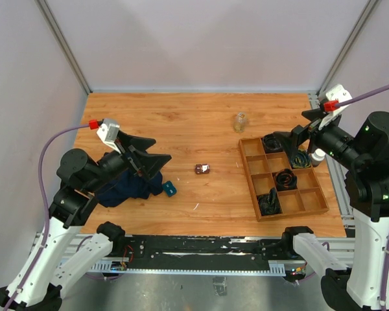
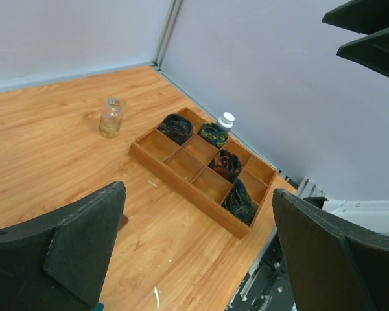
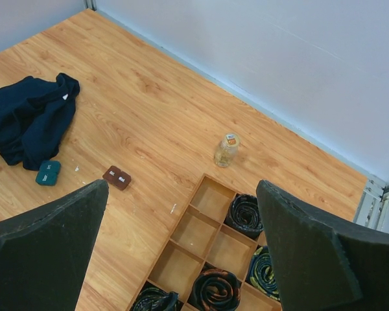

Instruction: Sort the pills into containers

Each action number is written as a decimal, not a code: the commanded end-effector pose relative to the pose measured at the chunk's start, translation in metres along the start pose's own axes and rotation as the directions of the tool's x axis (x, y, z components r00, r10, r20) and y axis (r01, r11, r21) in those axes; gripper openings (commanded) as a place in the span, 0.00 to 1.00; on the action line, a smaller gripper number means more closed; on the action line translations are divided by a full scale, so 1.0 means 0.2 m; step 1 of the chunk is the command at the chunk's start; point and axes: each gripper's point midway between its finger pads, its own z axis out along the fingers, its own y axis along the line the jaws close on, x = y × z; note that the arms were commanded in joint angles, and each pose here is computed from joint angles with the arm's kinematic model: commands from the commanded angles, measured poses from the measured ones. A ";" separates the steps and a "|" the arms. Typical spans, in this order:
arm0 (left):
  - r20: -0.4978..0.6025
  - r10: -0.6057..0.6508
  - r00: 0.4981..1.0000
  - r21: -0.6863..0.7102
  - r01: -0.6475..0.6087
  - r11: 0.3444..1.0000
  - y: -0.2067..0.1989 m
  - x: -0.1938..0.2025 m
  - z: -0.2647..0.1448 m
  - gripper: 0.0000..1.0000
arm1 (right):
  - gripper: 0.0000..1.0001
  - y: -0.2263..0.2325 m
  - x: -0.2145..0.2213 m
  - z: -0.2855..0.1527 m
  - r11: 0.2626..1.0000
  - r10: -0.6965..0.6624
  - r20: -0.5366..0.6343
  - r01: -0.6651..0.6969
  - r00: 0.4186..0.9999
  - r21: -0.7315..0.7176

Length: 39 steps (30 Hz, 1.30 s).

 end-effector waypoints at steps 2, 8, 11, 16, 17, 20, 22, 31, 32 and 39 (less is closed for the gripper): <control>0.028 0.025 0.999 0.029 -0.026 0.999 -0.03 -0.06 0.01 0.99 | 0.98 -0.01 -0.03 -0.02 1.000 0.007 0.012 -0.007 1.000 0.011; 0.029 0.034 0.999 0.030 -0.035 0.999 -0.03 -0.07 0.03 0.99 | 0.98 -0.01 -0.03 -0.01 1.000 0.010 0.010 -0.010 1.000 0.006; 0.027 0.035 0.999 0.032 -0.036 0.999 -0.02 -0.07 0.04 0.99 | 0.98 -0.01 -0.03 -0.01 1.000 0.010 0.010 -0.010 1.000 0.009; 0.028 0.039 0.999 0.033 -0.040 0.999 -0.02 -0.07 0.04 0.99 | 0.98 -0.01 -0.03 -0.01 1.000 0.011 0.008 -0.011 1.000 0.009; 0.028 0.039 0.999 0.032 -0.040 0.999 -0.02 -0.07 0.04 0.99 | 0.98 -0.01 -0.03 -0.01 1.000 0.010 0.007 -0.010 1.000 0.009; 0.032 0.044 0.999 0.030 -0.045 0.999 -0.02 -0.08 0.04 0.99 | 0.98 -0.01 -0.03 -0.01 1.000 0.009 0.008 -0.009 1.000 0.009; 0.032 0.044 0.999 0.030 -0.045 0.999 -0.02 -0.07 0.04 0.99 | 0.98 -0.01 -0.03 -0.01 1.000 0.009 0.008 -0.009 1.000 0.009; 0.032 0.050 0.998 0.027 -0.051 0.998 -0.02 -0.07 0.04 0.99 | 0.98 -0.01 -0.03 -0.01 1.000 0.008 0.007 -0.008 1.000 0.005; 0.032 0.052 0.998 0.027 -0.052 0.998 -0.02 -0.07 0.04 0.99 | 0.98 -0.01 -0.03 -0.01 1.000 0.008 0.006 -0.008 1.000 0.004; 0.030 0.057 0.998 0.026 -0.058 0.998 -0.01 -0.07 0.05 0.99 | 0.98 -0.01 -0.03 0.00 1.000 0.006 0.006 -0.006 1.000 0.005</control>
